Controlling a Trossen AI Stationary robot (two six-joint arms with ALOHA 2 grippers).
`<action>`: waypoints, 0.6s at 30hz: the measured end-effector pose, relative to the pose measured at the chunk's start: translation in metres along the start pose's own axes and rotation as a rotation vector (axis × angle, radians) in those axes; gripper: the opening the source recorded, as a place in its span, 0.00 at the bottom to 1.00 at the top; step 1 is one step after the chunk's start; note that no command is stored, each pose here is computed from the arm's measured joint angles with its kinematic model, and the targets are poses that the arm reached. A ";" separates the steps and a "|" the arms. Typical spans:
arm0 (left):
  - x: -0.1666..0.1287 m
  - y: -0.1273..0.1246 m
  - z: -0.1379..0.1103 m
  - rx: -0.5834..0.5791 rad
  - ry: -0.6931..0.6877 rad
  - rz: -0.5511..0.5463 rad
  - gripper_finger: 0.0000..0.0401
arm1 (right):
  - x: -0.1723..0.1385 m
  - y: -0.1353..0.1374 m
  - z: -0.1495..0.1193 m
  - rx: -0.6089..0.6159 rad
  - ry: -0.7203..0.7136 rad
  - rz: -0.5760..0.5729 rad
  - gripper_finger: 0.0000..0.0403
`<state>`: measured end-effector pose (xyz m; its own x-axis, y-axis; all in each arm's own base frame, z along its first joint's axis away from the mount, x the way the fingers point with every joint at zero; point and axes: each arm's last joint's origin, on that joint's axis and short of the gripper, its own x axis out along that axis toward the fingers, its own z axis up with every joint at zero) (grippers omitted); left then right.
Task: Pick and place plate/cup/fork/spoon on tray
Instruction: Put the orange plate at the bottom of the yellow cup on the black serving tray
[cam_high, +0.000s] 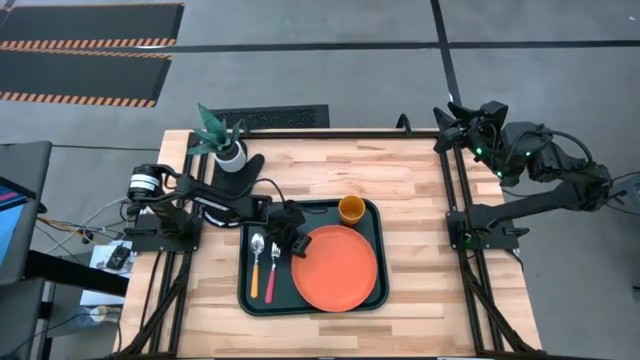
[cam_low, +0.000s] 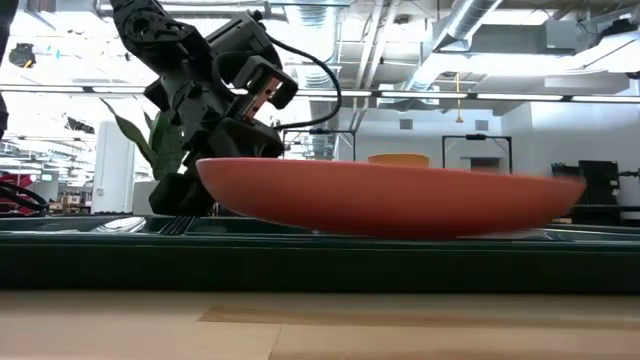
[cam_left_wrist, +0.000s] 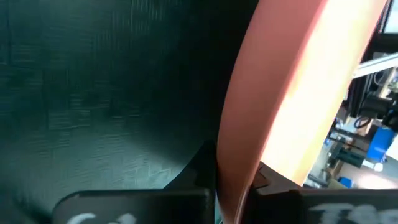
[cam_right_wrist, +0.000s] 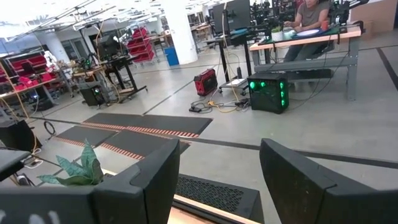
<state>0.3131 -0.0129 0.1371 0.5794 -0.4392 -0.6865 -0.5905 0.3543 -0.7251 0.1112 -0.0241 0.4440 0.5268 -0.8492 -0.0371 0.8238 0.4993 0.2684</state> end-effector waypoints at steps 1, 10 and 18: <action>0.000 0.000 0.000 -0.001 -0.008 0.000 0.00 | 0.000 0.000 0.000 -0.001 0.000 0.000 0.61; -0.001 0.000 0.001 -0.018 -0.020 0.001 0.09 | 0.000 0.000 0.000 -0.002 0.001 0.000 0.61; -0.001 0.000 0.001 -0.005 -0.026 0.003 0.24 | 0.000 0.000 0.000 -0.005 0.002 0.000 0.61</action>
<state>0.3137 -0.0116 0.1375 0.5919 -0.4166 -0.6900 -0.5952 0.3512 -0.7227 0.1112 -0.0241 0.4437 0.5269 -0.8490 -0.0393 0.8250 0.4998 0.2640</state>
